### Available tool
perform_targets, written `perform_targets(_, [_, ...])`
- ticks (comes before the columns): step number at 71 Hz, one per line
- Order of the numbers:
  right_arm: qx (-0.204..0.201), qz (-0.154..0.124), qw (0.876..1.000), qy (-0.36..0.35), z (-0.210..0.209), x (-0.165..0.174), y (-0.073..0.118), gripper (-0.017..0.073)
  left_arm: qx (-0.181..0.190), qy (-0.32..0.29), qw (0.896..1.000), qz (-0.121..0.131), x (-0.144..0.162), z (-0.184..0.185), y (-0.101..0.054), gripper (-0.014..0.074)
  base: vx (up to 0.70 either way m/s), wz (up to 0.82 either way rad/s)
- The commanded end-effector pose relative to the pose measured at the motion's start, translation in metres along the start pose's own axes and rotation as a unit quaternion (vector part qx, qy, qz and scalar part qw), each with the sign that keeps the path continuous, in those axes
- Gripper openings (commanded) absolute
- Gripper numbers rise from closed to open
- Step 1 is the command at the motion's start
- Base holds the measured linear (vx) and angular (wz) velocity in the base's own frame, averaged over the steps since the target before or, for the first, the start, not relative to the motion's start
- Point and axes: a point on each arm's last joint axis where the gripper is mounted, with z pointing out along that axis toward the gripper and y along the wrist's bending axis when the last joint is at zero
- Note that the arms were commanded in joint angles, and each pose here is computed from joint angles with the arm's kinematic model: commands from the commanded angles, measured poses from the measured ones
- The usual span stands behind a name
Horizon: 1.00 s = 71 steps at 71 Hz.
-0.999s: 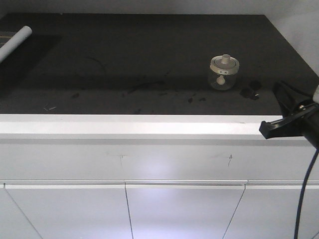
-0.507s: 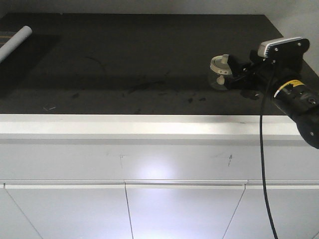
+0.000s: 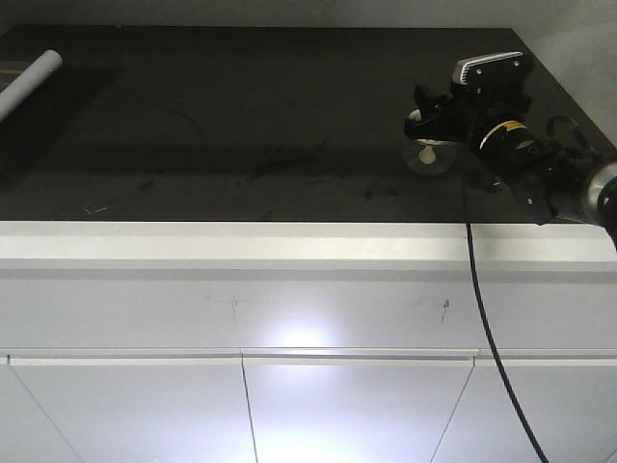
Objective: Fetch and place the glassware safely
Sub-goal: 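Reach the right gripper into the hood over the glass jar lid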
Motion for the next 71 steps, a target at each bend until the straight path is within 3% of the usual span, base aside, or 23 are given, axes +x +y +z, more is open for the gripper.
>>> perform_targets(1, [0.006,-0.007,0.998,-0.068,0.004,-0.038,-0.006,0.0394,0.006,-0.050,0.999,-0.008,-0.015,-0.001,-0.001,-0.0007,0.00,0.00])
perform_targets(12, [0.018,0.011,0.998,-0.064,0.016,-0.028,-0.011,0.0394,0.006,-0.049,0.999,-0.008,-0.015,-0.001,-0.001,-0.0007,0.00,0.00])
perform_targets(42, [0.017,0.015,0.999,-0.039,0.027,0.000,-0.011,0.0377,0.005,-0.036,0.999,-0.008,-0.013,-0.001,-0.001,-0.0007,0.00,0.00])
perform_targets(52, [0.017,0.015,0.999,-0.038,0.027,0.001,-0.011,0.0248,0.005,-0.036,0.999,-0.008,-0.013,-0.001,-0.001,-0.0007,0.00,0.00])
perform_targets(62, [0.017,0.015,0.999,-0.038,0.027,0.001,-0.011,-0.0001,0.005,-0.036,0.999,-0.008,-0.013,-0.001,-0.001,-0.0007,0.00,0.00])
perform_targets(71, [0.018,0.014,0.999,-0.032,0.027,-0.001,-0.011,-0.0009,0.005,-0.036,0.999,-0.008,-0.013,-0.001,-0.001,-0.0007,0.00,0.00])
